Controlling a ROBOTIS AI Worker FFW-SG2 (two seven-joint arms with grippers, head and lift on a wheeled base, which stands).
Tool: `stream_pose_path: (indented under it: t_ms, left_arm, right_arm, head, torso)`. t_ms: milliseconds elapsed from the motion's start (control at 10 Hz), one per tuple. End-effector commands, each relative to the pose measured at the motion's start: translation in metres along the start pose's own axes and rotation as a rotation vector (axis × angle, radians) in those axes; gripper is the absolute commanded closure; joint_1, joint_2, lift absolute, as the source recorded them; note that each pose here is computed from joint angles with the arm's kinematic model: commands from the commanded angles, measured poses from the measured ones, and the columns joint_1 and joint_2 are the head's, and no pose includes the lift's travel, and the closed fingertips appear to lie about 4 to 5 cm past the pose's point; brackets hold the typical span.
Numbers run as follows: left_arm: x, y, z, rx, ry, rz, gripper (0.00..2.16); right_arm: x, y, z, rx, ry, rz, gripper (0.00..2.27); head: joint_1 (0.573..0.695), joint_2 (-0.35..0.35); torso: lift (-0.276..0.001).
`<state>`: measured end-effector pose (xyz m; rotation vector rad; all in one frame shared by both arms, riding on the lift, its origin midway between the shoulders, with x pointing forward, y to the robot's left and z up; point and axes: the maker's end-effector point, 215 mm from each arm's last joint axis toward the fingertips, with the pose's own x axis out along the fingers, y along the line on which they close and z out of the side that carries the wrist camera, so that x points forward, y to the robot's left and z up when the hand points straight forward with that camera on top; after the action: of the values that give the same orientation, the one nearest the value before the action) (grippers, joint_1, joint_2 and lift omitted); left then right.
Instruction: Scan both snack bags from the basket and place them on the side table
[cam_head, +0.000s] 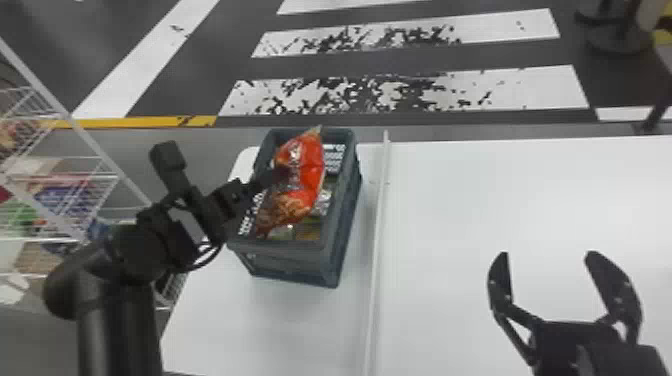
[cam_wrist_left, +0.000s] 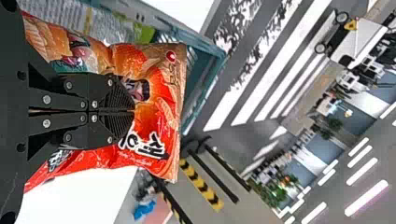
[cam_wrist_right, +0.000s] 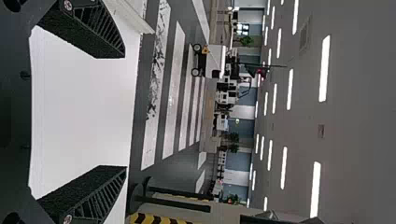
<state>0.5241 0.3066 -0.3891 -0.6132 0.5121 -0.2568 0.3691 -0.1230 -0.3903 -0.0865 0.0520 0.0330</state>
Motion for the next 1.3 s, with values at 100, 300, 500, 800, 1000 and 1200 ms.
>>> stream_pose_path:
  t_ms: [100, 300, 500, 800, 1000, 1200]
  left_arm:
    - [-0.008, -0.059, 0.008, -0.038, -0.034, -0.153, 2.14]
    - [-0.012, -0.109, -0.006, -0.060, -0.011, -0.245, 2.14]
    - [-0.005, -0.163, -0.045, -0.079, 0.081, -0.356, 2.14]
    - [0.014, -0.195, -0.112, -0.048, 0.226, -0.371, 2.14]
    - [0.036, -0.199, -0.167, -0.020, 0.319, -0.348, 2.14]
    - [0.063, -0.205, -0.212, -0.005, 0.339, -0.337, 2.14]
  right_arm:
    - [-0.002, 0.003, 0.005, -0.007, -0.008, 0.006, 0.07]
    - [-0.002, 0.005, 0.007, -0.010, -0.013, 0.007, 0.07]
    - [-0.002, 0.001, 0.009, -0.009, -0.017, -0.007, 0.07]
    - [-0.004, -0.006, 0.014, -0.006, -0.028, -0.030, 0.07]
    - [-0.008, -0.017, 0.024, 0.004, -0.060, -0.080, 0.07]
    - [-0.009, -0.022, 0.031, 0.008, -0.078, -0.091, 0.07]
  head:
    - [0.695, 0.217]
    - [0.695, 0.188]
    - [0.695, 0.123]
    - [0.695, 0.020]
    - [0.695, -0.058]
    - [0.695, -0.113]
  torso:
    - [-0.075]
    - [-0.075]
    - [-0.075]
    - [-0.075]
    - [-0.075]
    - [-0.075]
